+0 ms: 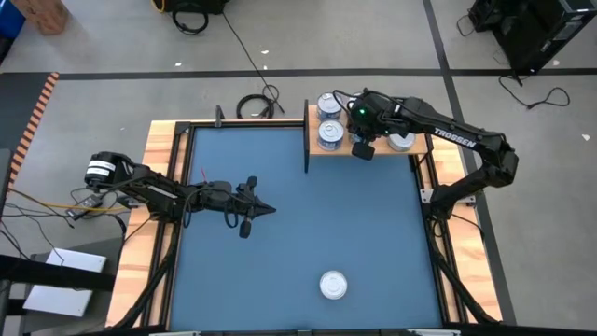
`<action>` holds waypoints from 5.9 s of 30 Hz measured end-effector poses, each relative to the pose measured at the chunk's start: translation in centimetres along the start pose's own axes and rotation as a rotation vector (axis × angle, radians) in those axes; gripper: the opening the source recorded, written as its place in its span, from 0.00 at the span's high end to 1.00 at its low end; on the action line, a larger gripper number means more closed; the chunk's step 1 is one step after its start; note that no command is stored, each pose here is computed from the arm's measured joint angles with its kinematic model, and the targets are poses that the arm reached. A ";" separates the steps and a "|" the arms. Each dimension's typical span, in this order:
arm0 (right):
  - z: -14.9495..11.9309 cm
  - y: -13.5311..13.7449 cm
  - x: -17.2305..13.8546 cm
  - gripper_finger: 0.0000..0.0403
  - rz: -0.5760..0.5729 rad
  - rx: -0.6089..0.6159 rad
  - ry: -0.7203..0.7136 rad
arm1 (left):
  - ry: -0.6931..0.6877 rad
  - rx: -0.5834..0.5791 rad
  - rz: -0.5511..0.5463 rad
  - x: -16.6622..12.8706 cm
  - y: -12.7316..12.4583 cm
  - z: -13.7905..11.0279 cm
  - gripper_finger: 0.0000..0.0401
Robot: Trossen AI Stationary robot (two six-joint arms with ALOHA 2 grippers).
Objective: Stack canned seafood by type on shelf
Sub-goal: Stack the light blue tuna can on top of the light blue tuna can on the shelf, then stack the green tuna can on top of the green tuna can on the shelf
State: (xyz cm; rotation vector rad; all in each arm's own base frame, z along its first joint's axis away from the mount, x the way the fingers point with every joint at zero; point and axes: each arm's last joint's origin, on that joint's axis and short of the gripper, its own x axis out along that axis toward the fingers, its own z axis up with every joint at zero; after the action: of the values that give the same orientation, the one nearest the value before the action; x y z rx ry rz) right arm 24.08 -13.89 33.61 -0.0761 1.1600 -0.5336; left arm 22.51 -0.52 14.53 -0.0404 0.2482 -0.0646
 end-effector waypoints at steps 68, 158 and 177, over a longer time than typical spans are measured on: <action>-6.8 30.9 4.5 0.99 0.543 -0.199 -0.227 | -0.077 0.150 -0.102 1.0 -4.4 2.3 1.00; -6.7 27.5 3.6 0.96 0.531 -0.234 -0.145 | -0.043 0.120 -0.148 1.0 -4.5 1.9 1.00; -6.2 30.0 6.7 0.98 0.492 -0.266 -0.205 | -0.020 0.121 -0.148 1.4 -4.6 2.4 1.00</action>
State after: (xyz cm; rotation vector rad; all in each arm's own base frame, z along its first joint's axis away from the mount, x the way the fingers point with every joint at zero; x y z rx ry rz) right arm 31.39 10.69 15.55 -0.0685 0.9963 0.0646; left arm 24.17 -5.10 16.72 0.0612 0.2206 -0.2263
